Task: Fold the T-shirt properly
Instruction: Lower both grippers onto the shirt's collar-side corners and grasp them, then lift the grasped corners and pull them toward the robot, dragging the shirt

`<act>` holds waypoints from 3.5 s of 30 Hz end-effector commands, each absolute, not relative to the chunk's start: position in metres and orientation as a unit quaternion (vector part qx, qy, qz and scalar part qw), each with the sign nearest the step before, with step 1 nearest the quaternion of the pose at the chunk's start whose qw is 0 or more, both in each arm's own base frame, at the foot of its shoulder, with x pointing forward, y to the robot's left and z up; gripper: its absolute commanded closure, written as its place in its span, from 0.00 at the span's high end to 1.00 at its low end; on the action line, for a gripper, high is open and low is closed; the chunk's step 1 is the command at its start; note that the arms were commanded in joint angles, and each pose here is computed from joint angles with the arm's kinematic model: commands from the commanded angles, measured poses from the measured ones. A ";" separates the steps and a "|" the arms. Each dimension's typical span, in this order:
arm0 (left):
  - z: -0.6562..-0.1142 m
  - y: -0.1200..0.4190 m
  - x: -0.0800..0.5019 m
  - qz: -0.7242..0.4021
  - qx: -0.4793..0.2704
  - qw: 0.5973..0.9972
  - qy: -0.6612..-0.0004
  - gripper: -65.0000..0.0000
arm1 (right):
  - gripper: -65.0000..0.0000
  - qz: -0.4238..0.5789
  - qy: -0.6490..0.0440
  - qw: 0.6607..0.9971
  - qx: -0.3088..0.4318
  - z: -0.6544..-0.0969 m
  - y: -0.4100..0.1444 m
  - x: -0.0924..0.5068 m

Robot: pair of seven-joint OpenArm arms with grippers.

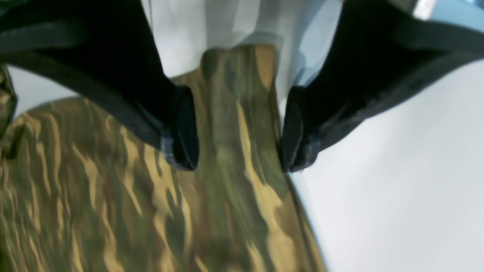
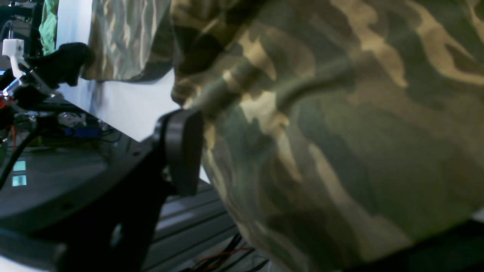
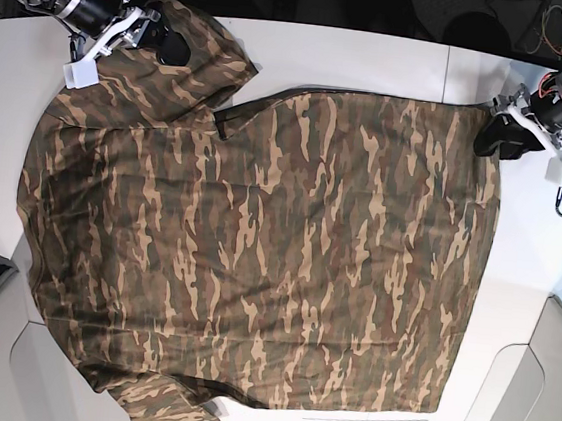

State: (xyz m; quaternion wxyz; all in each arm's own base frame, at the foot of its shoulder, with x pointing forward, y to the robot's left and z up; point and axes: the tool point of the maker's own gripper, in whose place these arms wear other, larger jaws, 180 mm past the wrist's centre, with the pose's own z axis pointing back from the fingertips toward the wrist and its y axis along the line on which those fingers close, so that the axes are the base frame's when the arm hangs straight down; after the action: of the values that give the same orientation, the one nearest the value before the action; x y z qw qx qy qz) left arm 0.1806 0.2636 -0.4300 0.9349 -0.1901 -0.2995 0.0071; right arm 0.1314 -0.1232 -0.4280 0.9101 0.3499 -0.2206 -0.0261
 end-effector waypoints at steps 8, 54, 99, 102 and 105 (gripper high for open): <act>-0.454 0.254 0.127 -0.009 -0.203 0.958 -0.203 0.60 | 0.54 -0.017 -0.202 0.922 0.330 -0.434 -0.129 0.124; -0.327 0.281 0.305 -0.039 -0.128 0.846 -0.516 0.00 | 0.00 -0.016 -0.445 0.848 0.287 -0.320 -0.195 0.319; -0.347 0.300 0.406 0.041 -0.156 0.832 -0.531 0.49 | 0.58 0.019 -0.404 0.890 0.212 -0.373 -0.180 0.403; -0.341 0.311 0.401 0.076 -0.169 0.821 -0.540 0.49 | 0.58 0.000 -0.429 0.878 0.213 -0.358 -0.192 0.407; -0.339 0.332 0.389 0.117 -0.172 0.810 -0.548 0.50 | 0.58 -0.027 -0.446 0.868 0.217 -0.344 -0.208 0.407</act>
State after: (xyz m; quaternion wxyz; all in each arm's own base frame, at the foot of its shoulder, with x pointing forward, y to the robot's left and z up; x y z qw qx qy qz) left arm 0.3802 0.3258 -0.3594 0.8240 -0.1731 -0.5244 0.1271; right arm 0.3940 -0.2025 -0.3661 0.8828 0.2179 -0.4148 -0.0324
